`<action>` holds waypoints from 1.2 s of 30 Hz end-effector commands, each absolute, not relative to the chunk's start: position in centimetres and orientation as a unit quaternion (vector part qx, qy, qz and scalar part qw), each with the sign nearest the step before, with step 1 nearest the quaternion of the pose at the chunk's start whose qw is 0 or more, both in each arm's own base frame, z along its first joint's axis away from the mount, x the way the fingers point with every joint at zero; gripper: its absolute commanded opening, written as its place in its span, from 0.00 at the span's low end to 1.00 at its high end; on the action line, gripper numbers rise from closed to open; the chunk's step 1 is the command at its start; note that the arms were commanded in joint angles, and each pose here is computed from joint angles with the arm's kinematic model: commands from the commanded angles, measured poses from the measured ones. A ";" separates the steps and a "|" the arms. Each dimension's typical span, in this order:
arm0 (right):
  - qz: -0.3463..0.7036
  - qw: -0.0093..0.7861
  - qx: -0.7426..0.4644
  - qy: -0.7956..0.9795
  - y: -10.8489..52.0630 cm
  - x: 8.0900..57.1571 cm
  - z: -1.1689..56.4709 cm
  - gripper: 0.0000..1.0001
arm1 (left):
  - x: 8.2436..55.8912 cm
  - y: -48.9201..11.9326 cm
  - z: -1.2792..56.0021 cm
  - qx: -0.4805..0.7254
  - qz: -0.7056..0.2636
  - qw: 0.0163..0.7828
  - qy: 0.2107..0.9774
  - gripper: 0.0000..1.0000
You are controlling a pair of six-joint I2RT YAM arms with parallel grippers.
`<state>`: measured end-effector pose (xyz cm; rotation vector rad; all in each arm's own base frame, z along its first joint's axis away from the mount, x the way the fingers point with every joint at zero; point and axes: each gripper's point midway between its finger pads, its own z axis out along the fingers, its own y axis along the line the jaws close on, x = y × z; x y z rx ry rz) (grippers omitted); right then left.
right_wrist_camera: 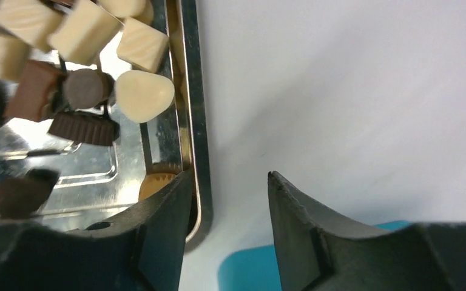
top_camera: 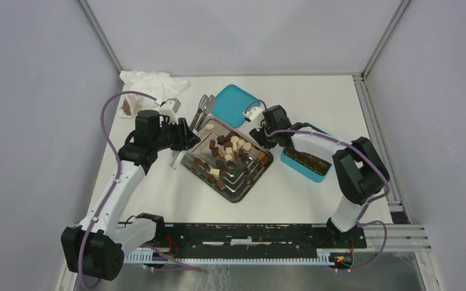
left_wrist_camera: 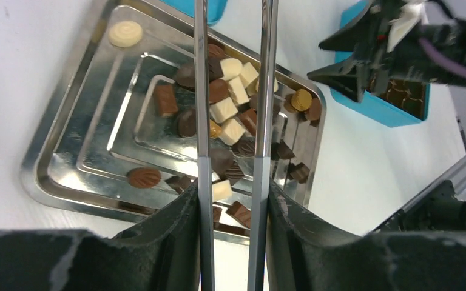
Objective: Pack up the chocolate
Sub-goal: Move the plate to the center of the board, then pick up the fake chocolate from the plate.
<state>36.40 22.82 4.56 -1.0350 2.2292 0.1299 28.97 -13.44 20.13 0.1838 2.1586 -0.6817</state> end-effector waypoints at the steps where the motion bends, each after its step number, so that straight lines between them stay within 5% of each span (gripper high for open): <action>1: 0.158 0.399 -0.476 0.768 25.3 35.1 13.0 0.60 | 27.3 -15.9 22.6 0.089 -0.331 0.406 0.847 0.43; 8: 0.264 0.439 -0.552 0.658 22.2 28.9 19.5 0.69 | 22.6 -20.4 21.0 0.119 -0.285 0.357 0.882 0.43; 18: 0.258 0.557 -0.422 0.668 12.7 28.3 20.5 0.75 | 16.9 -23.3 16.5 0.171 -0.157 0.290 0.928 0.42; 36: 0.262 0.538 -0.395 0.697 11.3 28.9 19.6 0.75 | 19.2 -25.4 14.0 0.288 -0.053 0.221 0.930 0.45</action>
